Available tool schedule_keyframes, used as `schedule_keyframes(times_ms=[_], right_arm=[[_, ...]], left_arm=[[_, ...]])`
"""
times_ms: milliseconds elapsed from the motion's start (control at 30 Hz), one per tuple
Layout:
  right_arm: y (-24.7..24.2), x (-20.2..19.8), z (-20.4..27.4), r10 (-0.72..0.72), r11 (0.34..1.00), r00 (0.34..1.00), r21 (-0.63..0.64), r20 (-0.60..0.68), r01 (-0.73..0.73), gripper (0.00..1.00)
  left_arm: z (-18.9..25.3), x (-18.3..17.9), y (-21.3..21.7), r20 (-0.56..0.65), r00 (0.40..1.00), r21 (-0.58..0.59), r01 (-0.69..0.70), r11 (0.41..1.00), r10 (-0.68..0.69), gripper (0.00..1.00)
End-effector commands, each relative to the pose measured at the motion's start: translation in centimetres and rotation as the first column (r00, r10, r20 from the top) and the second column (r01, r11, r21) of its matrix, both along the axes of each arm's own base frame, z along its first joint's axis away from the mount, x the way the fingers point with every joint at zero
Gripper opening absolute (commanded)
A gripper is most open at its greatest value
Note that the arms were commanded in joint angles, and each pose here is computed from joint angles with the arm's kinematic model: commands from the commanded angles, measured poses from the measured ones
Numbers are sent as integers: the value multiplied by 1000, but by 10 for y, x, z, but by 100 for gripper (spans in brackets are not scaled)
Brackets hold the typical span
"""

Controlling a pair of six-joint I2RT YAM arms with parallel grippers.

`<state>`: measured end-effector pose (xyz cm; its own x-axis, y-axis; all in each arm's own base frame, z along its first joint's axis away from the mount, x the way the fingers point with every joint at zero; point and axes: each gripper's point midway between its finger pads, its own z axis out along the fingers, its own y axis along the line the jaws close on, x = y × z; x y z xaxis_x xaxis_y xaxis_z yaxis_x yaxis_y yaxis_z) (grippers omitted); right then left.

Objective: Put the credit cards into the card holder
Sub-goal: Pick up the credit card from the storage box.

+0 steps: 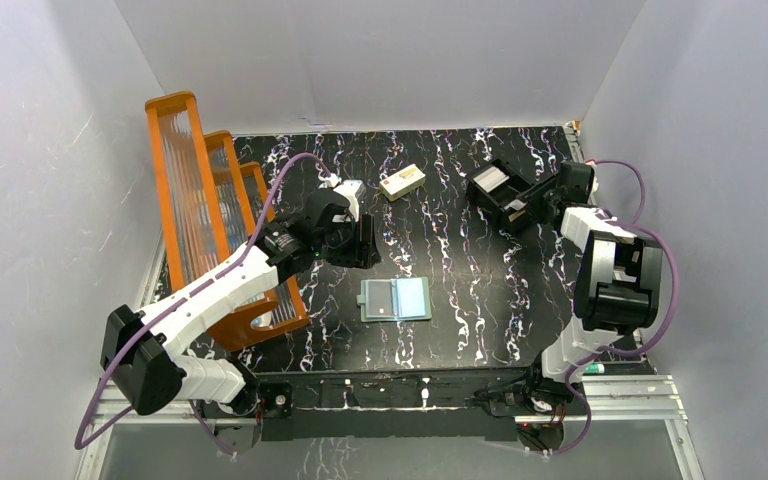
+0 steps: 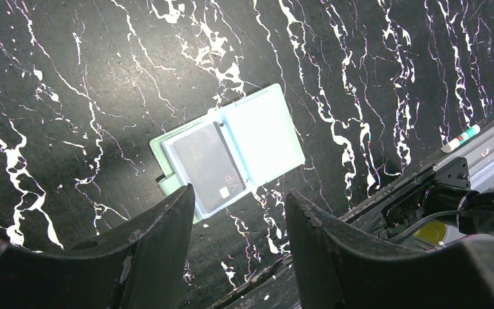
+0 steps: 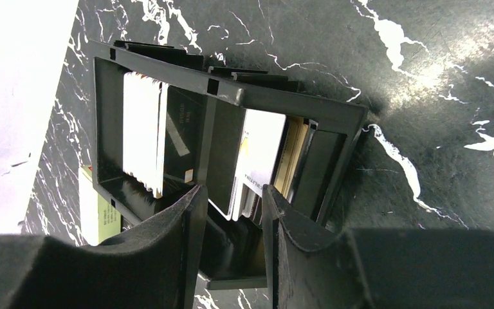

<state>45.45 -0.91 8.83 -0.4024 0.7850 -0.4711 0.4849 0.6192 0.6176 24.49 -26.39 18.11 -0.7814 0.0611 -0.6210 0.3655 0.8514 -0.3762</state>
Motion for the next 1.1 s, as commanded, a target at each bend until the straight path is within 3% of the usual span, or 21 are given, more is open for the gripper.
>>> schedule_keyframes(times_ms=[0, 800, 967, 1067], right_arm=[[-5, 22, 22, -20, 1000, 996, 16, 84, 19, 45], [-7, 25, -9, -54, 997, 998, 50, 23, 53, 46], [-3, 29, -3, -25, 998, 996, 54, 91, 20, 42], [-2, 30, 0, -24, 998, 994, 53, 110, 18, 33]], left_arm=[[13, 0, -3, 15, 1000, -24, 14, 1000, -13, 53], [18, 0, -2, 27, 1000, -39, -2, 999, 4, 53], [17, 1, -3, 24, 1000, -41, -2, 999, 3, 53], [17, 1, -3, 22, 1000, -42, -2, 999, 3, 53]])
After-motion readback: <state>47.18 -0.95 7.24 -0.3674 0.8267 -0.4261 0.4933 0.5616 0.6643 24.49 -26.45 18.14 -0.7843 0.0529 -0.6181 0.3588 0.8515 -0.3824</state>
